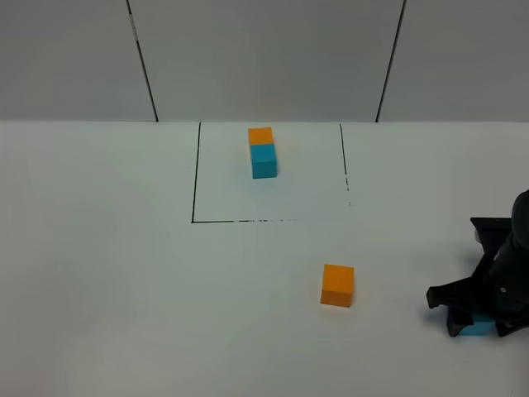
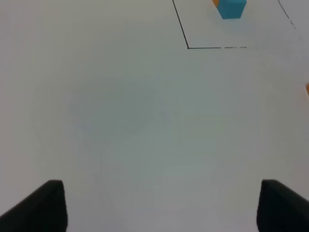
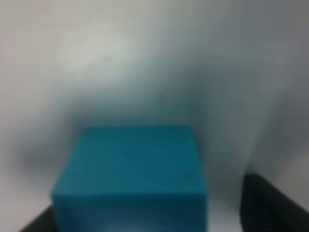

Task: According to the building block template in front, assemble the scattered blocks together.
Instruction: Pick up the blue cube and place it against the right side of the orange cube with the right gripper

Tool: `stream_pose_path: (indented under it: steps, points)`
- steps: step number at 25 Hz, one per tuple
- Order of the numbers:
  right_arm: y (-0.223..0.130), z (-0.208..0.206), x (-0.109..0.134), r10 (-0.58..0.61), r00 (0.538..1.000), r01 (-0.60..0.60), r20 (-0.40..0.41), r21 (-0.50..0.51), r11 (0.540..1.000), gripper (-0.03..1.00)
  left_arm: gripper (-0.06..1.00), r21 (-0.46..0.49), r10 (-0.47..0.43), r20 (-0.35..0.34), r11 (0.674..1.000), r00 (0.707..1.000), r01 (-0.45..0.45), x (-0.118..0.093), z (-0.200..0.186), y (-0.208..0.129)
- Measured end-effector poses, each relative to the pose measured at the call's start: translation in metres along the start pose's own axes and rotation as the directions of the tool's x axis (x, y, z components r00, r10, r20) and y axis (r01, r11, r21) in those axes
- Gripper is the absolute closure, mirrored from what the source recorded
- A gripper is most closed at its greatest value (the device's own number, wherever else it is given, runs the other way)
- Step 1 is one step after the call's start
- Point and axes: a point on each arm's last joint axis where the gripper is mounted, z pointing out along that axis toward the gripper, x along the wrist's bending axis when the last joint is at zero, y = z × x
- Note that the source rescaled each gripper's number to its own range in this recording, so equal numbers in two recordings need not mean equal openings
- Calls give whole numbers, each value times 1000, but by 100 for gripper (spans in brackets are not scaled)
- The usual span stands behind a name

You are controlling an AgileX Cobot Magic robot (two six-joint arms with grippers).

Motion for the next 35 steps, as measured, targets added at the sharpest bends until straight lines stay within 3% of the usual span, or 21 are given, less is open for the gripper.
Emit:
stream_pose_path:
  steps: [1, 2, 7, 11, 13, 15, 17, 20, 22, 28, 35]
  points:
    - [1, 0, 0, 1, 1000, -1, 0, -4, 1000, 90, 27, 0, 0, 0, 1000, 1000, 0, 0, 0, 0]
    - [1, 0, 0, -1, 1000, 1, -2, -6, 1000, 96, 27, 0, 0, 0, 1000, 1000, 0, 0, 0, 0]
    - [3, -5, 5, -167, 986, 167, 6, 32, 985, 96, 27, 0, 0, 0, 1000, 1000, 0, 0, 0, 0]
    - [18, -28, 21, -450, 888, 443, 92, 92, 892, 96, 27, 0, 0, 0, 1000, 1000, 0, 0, 0, 0]
    - [27, -42, 28, -615, 774, 603, 149, 121, 788, 96, 27, 0, 0, 0, 1000, 1000, 0, 0, 0, 0]
    - [32, -49, 34, -768, 615, 745, 178, 188, 640, 96, 27, 0, 0, 0, 1000, 1000, 0, 0, 0, 0]
    - [32, -46, 44, -871, 466, 840, 153, 233, 490, 96, 27, 0, 0, 0, 1000, 1000, 0, 0, 0, 0]
    - [34, -38, 56, -942, 314, 911, 122, 242, 335, 96, 27, 0, 0, 0, 1000, 1000, 0, 0, 0, 0]
    - [37, -33, 63, -958, 253, 934, 134, 222, 278, 96, 27, 0, 0, 0, 1000, 1000, 0, 0, 0, 0]
    - [39, -16, 79, -980, 161, 967, 117, 182, 180, 96, 27, 0, 0, 0, 1000, 1000, 0, 0, 0, 0]
    - [38, -4, 83, -987, 139, 973, 80, 173, 151, 96, 27, 0, 0, 0, 1000, 1000, 0, 0, 0, 0]
